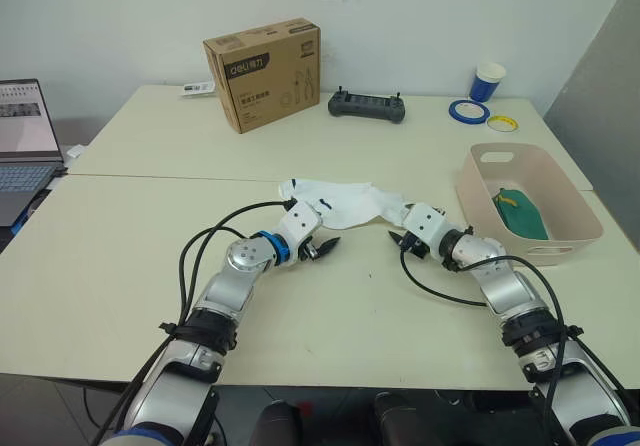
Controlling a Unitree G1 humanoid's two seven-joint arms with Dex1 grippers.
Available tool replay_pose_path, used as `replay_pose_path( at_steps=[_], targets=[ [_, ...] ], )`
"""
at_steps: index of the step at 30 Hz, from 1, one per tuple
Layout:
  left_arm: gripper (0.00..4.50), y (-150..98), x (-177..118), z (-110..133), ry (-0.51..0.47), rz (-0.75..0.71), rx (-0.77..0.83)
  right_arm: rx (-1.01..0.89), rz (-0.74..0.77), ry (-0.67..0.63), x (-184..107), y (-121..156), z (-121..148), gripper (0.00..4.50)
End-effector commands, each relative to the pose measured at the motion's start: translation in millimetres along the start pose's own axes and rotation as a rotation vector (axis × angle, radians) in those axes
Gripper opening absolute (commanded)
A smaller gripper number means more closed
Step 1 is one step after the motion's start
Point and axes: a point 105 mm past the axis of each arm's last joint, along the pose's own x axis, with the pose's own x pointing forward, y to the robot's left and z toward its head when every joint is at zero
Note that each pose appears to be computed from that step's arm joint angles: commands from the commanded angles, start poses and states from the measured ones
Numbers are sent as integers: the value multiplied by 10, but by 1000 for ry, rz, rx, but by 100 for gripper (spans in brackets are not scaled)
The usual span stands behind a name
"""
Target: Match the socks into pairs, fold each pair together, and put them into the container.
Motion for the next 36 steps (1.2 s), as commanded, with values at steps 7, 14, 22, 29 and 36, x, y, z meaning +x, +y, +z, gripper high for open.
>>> replay_pose_path(
  at_steps=[7, 14, 22, 29, 36],
  targets=[
    [7, 93, 37, 129, -60, 31, 0, -30, -34, -36, -27, -200, 106, 0],
    [3, 121, -83, 167, -102, 33, -6, -94, 16, -70, -41, -160, 213, 0],
    [3, 28, -736, 157, -88, -56, 111, -239, 203, -134, -343, 150, 370, 0],
    [3, -377, -1142, 106, -36, -183, 83, -296, 404, -131, -745, 603, 367, 0],
    [3, -829, -1433, 163, 13, -326, -51, -233, 480, -98, -981, 835, 385, 0]
  ],
)
